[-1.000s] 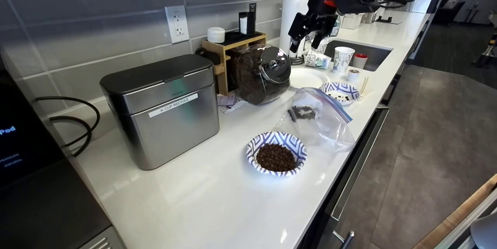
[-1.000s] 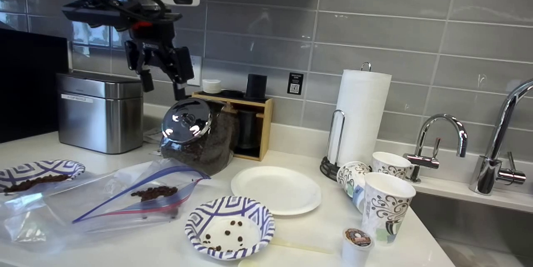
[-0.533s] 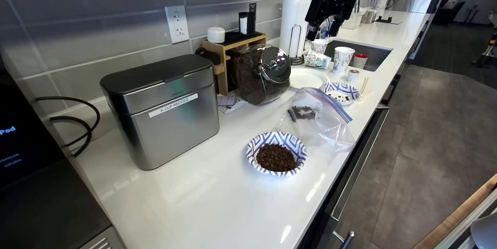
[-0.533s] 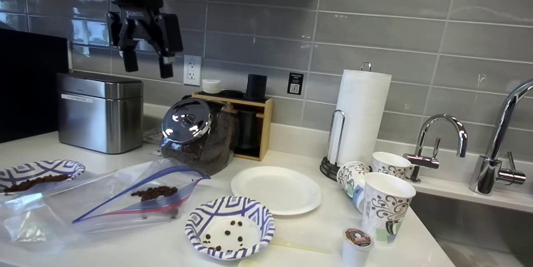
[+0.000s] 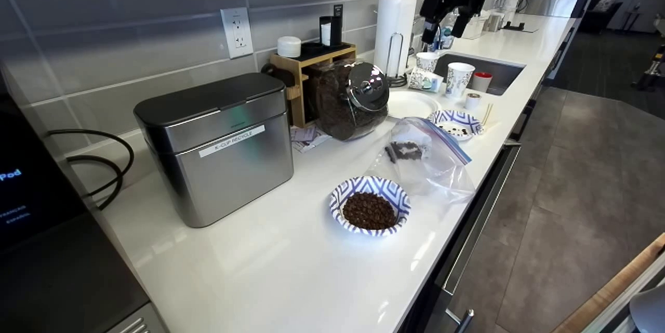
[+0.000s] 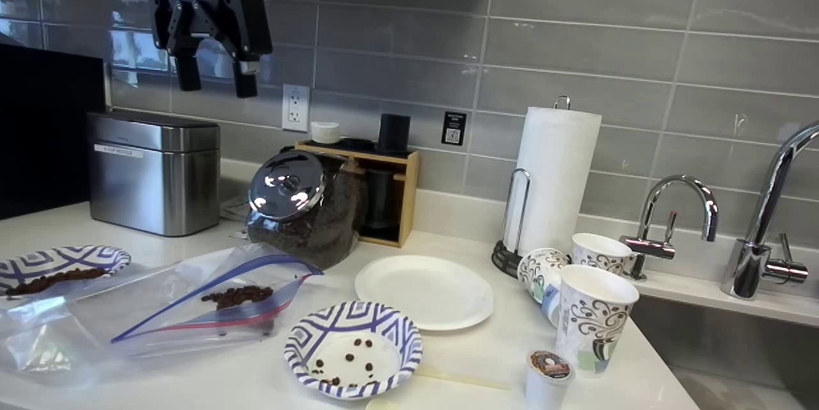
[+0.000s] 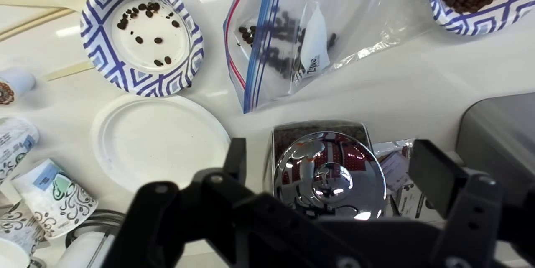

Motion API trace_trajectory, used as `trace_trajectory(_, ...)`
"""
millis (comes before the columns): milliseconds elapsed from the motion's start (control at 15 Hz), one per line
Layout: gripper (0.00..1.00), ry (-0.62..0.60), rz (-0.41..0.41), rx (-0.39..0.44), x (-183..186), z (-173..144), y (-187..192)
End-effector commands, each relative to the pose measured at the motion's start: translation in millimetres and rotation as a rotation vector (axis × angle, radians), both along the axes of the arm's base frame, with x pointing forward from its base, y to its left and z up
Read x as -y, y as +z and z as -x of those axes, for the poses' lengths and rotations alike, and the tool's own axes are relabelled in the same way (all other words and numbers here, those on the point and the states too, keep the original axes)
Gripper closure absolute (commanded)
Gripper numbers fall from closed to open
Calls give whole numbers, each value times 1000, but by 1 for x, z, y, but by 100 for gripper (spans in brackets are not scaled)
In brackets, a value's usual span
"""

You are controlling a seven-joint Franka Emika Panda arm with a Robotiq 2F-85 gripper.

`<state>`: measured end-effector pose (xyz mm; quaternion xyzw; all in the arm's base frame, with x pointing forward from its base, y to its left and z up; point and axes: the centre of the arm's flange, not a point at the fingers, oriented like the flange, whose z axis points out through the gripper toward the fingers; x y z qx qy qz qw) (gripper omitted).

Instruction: Put the lid on the jar

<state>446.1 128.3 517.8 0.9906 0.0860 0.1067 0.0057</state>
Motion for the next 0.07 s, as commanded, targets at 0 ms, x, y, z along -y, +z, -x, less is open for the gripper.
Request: trace_trajectory(0, 0, 1, 0, 0, 0, 0, 0)
